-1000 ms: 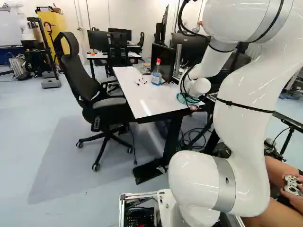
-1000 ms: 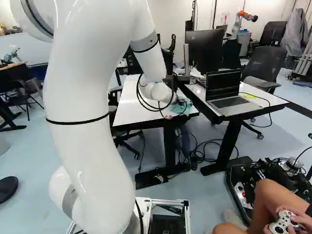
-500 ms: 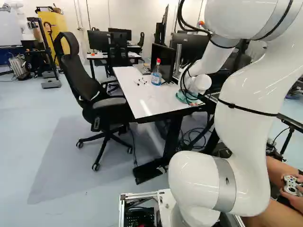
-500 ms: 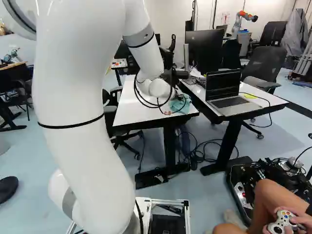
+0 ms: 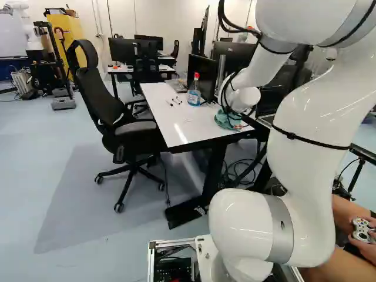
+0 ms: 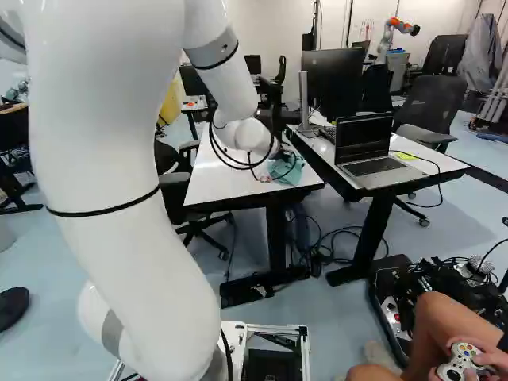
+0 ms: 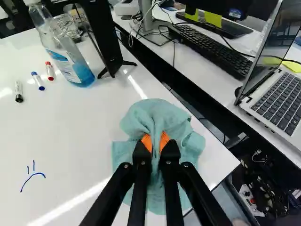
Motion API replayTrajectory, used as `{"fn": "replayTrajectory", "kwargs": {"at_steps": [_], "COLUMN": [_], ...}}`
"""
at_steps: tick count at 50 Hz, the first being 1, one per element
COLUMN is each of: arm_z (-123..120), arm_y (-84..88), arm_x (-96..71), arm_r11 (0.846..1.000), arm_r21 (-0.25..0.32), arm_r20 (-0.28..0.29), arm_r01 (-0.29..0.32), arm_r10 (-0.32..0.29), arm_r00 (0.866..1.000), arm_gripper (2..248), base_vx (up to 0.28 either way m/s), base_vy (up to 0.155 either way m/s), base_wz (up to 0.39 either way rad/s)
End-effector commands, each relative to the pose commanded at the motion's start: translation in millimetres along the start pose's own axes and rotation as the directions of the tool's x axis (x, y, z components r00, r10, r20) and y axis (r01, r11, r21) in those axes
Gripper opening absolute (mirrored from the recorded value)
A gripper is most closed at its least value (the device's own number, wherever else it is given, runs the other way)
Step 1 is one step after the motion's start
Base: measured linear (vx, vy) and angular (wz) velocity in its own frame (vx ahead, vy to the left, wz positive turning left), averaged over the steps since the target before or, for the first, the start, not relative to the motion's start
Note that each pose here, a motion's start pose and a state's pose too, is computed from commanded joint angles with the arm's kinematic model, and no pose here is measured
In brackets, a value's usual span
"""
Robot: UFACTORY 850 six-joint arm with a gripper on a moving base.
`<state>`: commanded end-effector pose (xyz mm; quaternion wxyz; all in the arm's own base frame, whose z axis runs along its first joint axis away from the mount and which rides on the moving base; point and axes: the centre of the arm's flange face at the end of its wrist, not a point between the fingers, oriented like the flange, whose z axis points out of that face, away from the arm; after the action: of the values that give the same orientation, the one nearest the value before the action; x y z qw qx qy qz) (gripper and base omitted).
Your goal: Clean the table with the green towel
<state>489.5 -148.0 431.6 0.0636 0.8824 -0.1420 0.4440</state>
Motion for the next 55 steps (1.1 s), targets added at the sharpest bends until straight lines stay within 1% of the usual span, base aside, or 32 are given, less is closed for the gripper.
{"fn": "replayTrajectory", "kwargs": {"at_steps": [23,36,44,50,55], "arm_z": [-18,-25,-28,-24,-20], "arm_y": [-23.5,-38.9,-48.8,-56.5,-63.0], "arm_x": [7.9,16.5,23.2,23.9,25.6], "arm_r11": [0.999,0.998,0.998,0.997,0.996], "arm_r21": [0.032,0.055,0.069,0.079,0.087], "arm_r20": [0.076,0.107,0.12,0.143,0.15], "arm_r01": [0.002,0.007,0.01,0.012,0.014], "arm_r10": [-0.005,-0.013,-0.018,-0.023,-0.027], "arm_r00": [0.997,0.994,0.993,0.989,0.988], "arm_gripper": [38,38,38,38,38], "base_vx": [0.0,0.0,0.0,0.0,0.0], "base_vy": [0.0,0.0,0.0,0.0,0.0], "base_wz": [0.0,0.0,0.0,0.0,0.0]}}
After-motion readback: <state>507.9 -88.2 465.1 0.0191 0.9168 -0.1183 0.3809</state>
